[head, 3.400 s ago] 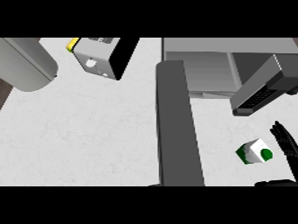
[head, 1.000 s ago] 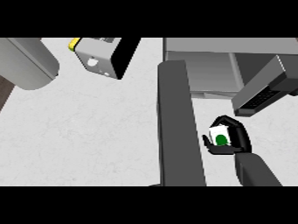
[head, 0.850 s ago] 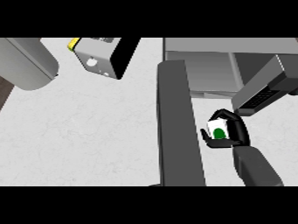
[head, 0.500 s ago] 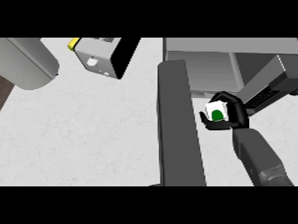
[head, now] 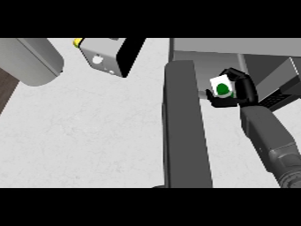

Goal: Pick up the milk, place it into the microwave and close the microwave

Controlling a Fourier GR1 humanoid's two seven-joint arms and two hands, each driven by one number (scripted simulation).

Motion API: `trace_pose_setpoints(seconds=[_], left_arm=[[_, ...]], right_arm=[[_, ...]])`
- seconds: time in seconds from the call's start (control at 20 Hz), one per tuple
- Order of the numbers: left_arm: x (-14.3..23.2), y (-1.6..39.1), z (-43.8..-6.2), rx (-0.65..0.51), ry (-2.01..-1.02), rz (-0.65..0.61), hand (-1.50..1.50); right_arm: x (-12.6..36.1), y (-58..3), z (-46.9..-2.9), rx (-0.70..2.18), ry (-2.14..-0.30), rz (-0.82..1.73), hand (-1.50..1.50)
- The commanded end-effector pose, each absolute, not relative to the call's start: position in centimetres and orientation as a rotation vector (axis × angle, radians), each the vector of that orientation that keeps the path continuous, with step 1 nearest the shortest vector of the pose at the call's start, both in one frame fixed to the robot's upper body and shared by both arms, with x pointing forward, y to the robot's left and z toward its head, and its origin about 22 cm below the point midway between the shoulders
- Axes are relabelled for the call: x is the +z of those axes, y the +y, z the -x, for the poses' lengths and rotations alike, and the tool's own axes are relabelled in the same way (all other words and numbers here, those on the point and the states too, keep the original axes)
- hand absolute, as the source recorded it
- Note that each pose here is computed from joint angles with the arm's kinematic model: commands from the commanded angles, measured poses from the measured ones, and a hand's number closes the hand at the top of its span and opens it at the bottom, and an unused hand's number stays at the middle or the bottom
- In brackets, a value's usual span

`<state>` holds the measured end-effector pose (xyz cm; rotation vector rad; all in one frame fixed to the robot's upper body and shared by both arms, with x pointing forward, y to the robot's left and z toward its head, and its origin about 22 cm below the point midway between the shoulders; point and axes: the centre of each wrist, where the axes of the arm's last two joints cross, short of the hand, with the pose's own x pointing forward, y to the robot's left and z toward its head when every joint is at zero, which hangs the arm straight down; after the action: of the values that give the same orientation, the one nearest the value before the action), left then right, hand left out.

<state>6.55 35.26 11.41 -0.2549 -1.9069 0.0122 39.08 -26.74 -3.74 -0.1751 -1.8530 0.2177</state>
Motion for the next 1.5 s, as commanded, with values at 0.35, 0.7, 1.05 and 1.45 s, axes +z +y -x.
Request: trace_pose_setpoints(seconds=[0.35,0.7,1.05,1.45], left_arm=[[11.5,35.4,-8.6,-0.04,-1.954,0.301,-1.5],[11.9,35.4,-9.3,-0.04,-1.957,0.327,-1.5],[12.6,35.7,-10.0,-0.067,-1.972,0.312,-1.5],[12.5,35.5,-10.8,-0.103,-1.963,0.328,-1.5]], right_arm=[[1.0,-28.2,-41.9,0.304,-1.844,0.469,1.5],[3.3,-29.5,-42.8,0.26,-1.828,0.587,1.5],[3.8,-30.6,-42.7,0.221,-1.817,0.649,1.5],[5.3,-32.2,-43.0,0.217,-1.815,0.7,1.5]])
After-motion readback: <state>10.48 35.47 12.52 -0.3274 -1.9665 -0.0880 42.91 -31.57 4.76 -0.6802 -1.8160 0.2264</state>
